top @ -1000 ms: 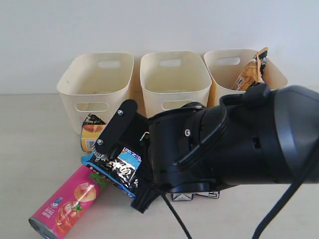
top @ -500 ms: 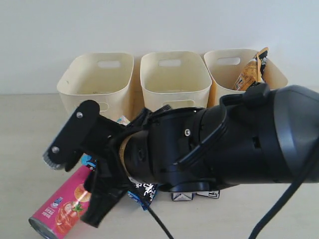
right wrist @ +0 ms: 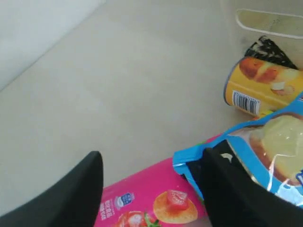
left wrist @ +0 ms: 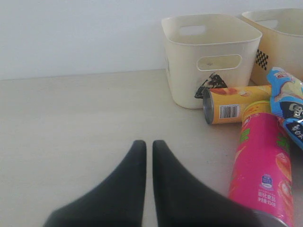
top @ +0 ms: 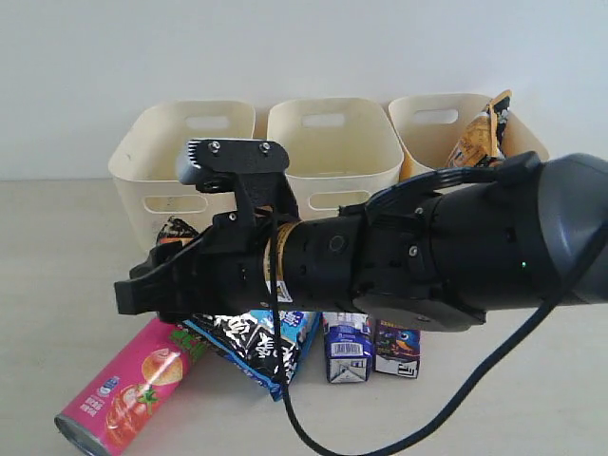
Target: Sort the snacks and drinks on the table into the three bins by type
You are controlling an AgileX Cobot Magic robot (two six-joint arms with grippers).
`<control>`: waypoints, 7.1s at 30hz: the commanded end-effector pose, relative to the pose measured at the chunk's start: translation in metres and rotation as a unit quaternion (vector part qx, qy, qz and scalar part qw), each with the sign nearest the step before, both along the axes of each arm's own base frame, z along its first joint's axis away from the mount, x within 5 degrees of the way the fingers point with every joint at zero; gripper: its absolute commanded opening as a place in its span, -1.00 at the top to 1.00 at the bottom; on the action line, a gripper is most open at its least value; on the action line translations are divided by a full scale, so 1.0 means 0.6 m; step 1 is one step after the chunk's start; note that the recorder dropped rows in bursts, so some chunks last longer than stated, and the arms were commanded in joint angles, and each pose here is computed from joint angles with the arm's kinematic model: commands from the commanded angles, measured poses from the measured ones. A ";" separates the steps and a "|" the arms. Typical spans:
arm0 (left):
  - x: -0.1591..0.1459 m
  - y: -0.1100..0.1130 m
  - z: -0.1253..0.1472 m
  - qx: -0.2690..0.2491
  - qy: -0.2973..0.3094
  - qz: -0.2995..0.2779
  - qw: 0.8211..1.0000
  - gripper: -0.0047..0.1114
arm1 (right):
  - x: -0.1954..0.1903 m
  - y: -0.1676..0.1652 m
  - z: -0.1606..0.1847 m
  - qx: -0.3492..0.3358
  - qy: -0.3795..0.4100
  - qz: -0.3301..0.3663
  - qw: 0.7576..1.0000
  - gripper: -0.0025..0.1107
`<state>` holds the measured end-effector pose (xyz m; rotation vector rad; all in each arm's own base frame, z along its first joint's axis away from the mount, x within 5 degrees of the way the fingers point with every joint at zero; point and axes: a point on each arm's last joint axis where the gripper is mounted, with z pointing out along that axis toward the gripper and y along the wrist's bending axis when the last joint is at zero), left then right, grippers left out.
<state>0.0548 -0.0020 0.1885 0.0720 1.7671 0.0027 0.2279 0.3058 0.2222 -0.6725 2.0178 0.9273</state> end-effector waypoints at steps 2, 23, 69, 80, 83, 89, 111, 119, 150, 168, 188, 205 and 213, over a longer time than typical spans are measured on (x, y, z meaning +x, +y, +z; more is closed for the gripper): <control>0.000 0.000 -0.001 -0.008 -0.004 0.003 1.000 0.85 | 0.009 -0.027 -0.028 -0.136 -0.023 -0.021 0.990 0.00; 0.000 0.000 -0.001 -0.008 -0.004 0.003 1.000 0.85 | 0.012 -0.049 0.101 -0.392 0.037 0.001 0.919 0.00; 0.000 0.000 -0.001 -0.008 -0.002 0.003 1.000 0.85 | 0.057 0.146 0.026 -0.496 0.020 0.088 0.864 -0.43; 0.000 0.000 -0.001 -0.008 -0.002 0.003 1.000 0.85 | 0.056 0.114 -0.039 -0.554 0.053 0.026 0.831 -0.43; 0.000 0.000 -0.002 -0.008 -0.001 0.003 1.000 0.85 | 0.053 0.115 -0.046 -0.543 0.068 0.008 0.837 -0.43; 0.000 0.000 -0.002 -0.008 -0.001 0.003 1.000 0.85 | 0.041 0.128 -0.056 -0.530 0.046 -0.004 0.847 -0.43; 0.000 0.000 -0.001 -0.008 -0.002 0.003 1.000 0.85 | 0.067 0.133 -0.141 -0.591 -0.028 -0.109 0.798 -0.43; 0.000 0.000 -0.001 -0.008 -0.002 0.003 1.000 0.85 | 0.080 0.134 -0.155 -0.590 -0.061 -0.134 0.794 -0.37; 0.000 0.000 -0.001 -0.008 -0.002 0.003 1.000 0.85 | -0.043 0.007 0.117 -0.554 -0.155 -0.102 0.811 0.96; 0.000 0.000 -0.001 -0.008 -0.004 0.003 1.000 0.85 | 0.125 -0.283 0.200 -0.344 -0.097 -0.189 0.915 0.96; 0.000 0.000 -0.001 -0.008 -0.001 0.003 1.000 0.85 | 0.358 -0.344 0.112 -0.266 -0.088 -0.251 0.926 0.96; 0.000 0.000 -0.001 -0.008 -0.004 0.003 1.000 0.85 | 0.456 -0.371 0.042 -0.200 0.000 -0.293 0.935 0.07; 0.000 0.000 -0.001 -0.008 -0.004 0.003 1.000 0.85 | 0.454 -0.373 0.057 -0.203 -0.018 -0.295 0.933 -0.50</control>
